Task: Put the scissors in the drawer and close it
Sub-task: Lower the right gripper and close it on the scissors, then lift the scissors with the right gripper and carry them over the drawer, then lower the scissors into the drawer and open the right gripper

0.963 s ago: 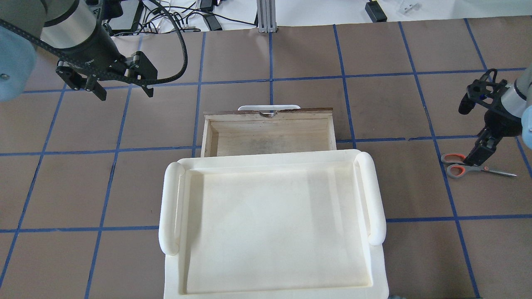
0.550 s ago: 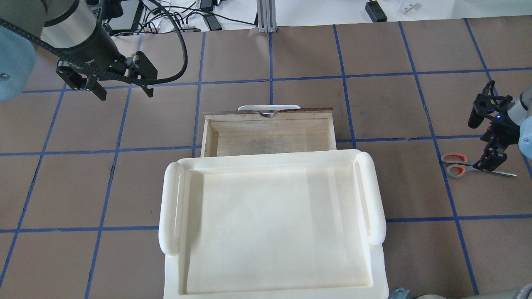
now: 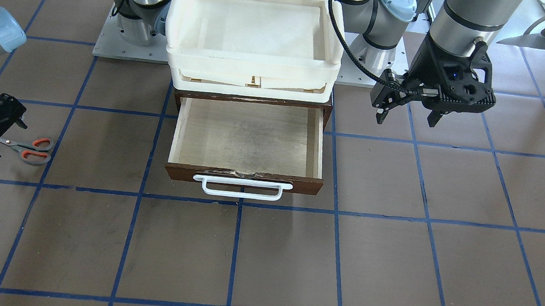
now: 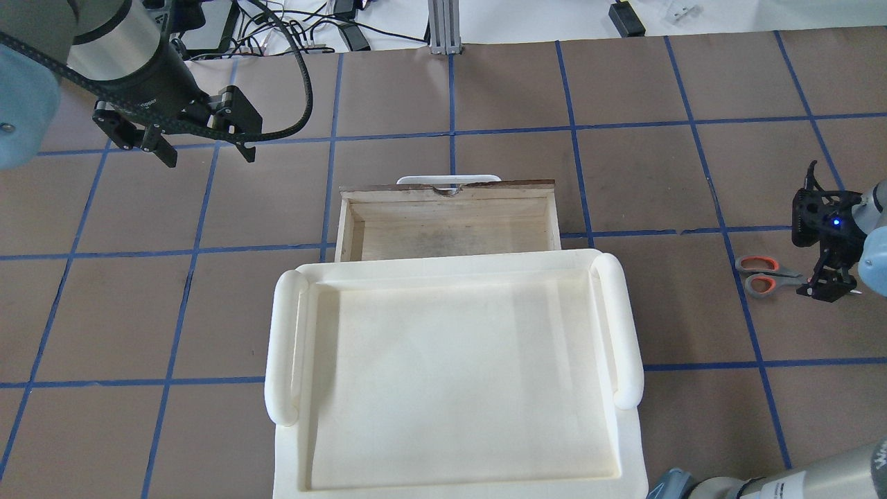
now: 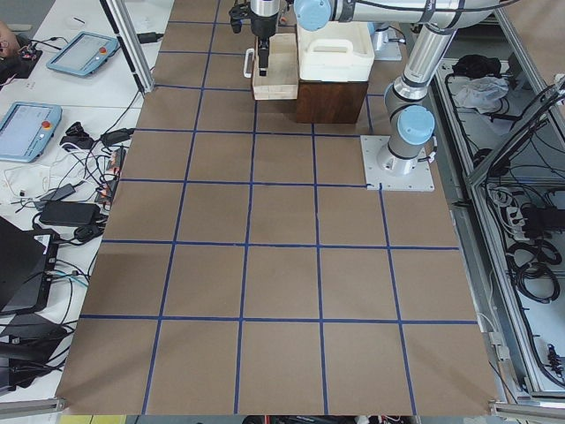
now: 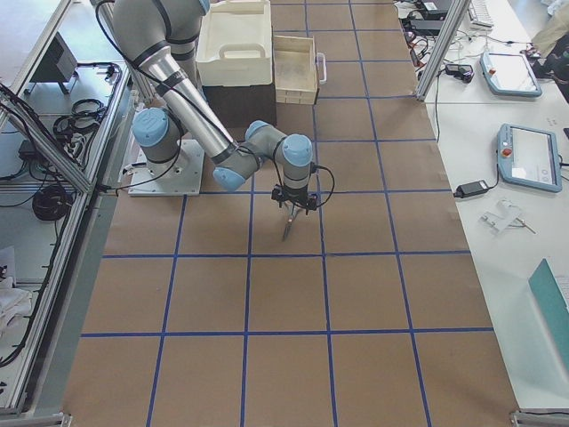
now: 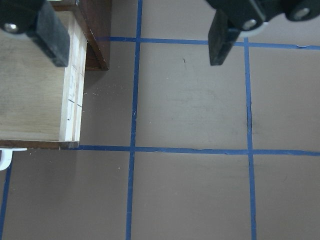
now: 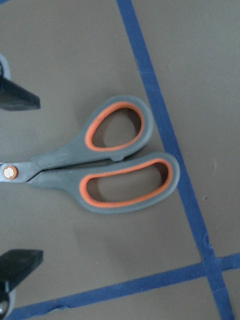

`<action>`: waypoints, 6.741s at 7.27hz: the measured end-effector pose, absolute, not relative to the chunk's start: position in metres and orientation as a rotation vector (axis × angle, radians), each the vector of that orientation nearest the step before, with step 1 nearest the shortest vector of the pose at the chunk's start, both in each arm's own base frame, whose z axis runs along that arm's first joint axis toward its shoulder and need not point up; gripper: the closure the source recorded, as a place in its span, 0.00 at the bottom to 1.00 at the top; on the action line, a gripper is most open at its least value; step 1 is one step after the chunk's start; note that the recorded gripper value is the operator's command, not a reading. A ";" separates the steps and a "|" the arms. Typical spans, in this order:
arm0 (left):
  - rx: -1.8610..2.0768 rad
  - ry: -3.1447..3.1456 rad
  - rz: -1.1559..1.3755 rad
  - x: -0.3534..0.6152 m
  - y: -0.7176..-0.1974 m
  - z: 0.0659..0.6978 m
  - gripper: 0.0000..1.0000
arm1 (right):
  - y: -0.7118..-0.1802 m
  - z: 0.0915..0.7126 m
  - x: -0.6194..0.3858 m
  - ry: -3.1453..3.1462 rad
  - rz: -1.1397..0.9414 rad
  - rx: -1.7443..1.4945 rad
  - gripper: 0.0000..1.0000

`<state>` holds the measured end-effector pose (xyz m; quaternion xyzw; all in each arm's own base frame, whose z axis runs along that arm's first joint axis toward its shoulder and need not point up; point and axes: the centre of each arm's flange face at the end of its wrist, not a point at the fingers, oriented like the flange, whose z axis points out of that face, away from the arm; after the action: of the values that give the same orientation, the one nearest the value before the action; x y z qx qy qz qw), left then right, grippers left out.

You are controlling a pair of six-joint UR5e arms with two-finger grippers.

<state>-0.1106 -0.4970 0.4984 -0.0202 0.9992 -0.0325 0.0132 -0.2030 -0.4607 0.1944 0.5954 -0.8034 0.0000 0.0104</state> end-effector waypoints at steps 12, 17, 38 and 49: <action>-0.064 3.116 -0.098 -0.111 -0.497 0.497 0.00 | -0.453 0.175 -0.203 -2.474 -0.023 1.959 0.72; -0.062 3.114 -0.102 -0.111 -0.497 0.498 0.00 | -0.470 0.199 -0.209 -2.442 0.012 1.928 0.91; -0.065 3.116 -0.119 -0.110 -0.494 0.503 0.00 | -0.499 0.415 0.279 -2.226 0.031 2.297 1.00; -0.066 3.112 -0.116 -0.109 -0.494 0.504 0.00 | -0.487 0.339 0.377 -2.205 -0.020 2.315 0.98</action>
<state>-0.1094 -0.4935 0.5035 -0.0211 0.9990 -0.0373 0.0136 0.3767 -0.4866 0.3389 0.7238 -0.6894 -0.0061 -0.0276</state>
